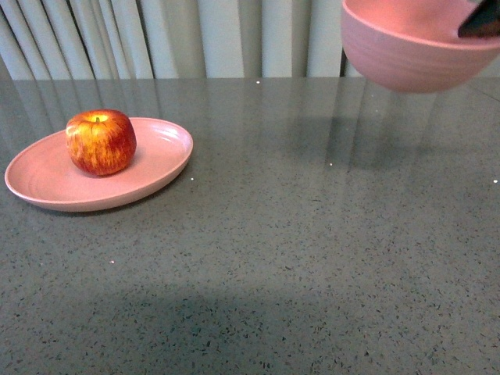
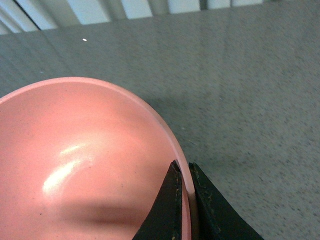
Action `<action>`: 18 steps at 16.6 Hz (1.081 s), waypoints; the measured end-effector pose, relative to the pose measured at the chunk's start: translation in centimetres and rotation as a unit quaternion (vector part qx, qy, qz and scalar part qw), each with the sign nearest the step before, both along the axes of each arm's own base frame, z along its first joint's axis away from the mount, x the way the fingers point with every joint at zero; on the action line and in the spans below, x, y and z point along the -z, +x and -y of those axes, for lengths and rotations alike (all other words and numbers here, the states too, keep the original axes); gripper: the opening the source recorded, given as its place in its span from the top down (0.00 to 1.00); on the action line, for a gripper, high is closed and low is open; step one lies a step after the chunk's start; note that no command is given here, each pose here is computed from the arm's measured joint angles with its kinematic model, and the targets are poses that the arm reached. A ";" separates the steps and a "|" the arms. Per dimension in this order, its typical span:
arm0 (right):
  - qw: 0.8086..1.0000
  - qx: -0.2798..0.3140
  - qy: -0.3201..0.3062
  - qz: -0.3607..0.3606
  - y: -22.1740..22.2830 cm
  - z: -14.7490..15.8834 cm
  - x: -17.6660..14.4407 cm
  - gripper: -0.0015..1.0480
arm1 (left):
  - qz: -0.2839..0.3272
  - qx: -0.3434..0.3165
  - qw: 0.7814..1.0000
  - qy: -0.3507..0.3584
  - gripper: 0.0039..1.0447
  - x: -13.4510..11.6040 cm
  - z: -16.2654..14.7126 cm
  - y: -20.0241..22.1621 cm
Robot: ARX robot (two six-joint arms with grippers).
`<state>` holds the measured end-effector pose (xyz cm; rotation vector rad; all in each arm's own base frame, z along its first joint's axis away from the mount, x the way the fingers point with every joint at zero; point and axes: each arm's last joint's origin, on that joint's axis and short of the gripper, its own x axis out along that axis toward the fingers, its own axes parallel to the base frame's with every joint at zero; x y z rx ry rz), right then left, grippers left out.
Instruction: Move apple from plate to bowl
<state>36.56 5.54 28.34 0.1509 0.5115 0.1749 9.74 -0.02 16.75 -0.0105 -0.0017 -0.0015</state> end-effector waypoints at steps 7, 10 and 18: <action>0.995 -0.088 -0.004 -0.047 1.2 -8.7 2.2 0.97 | 0.000 0.000 1.000 0.000 0.06 0.0 0.0 0.0; 0.993 -0.094 -0.013 -0.071 2.2 -10.9 4.3 0.97 | 0.000 0.000 1.000 0.000 0.06 0.0 0.0 0.0; 0.990 -0.089 -0.024 -0.107 3.3 -12.9 7.7 0.97 | 0.000 0.000 1.000 0.000 0.06 0.0 0.0 0.0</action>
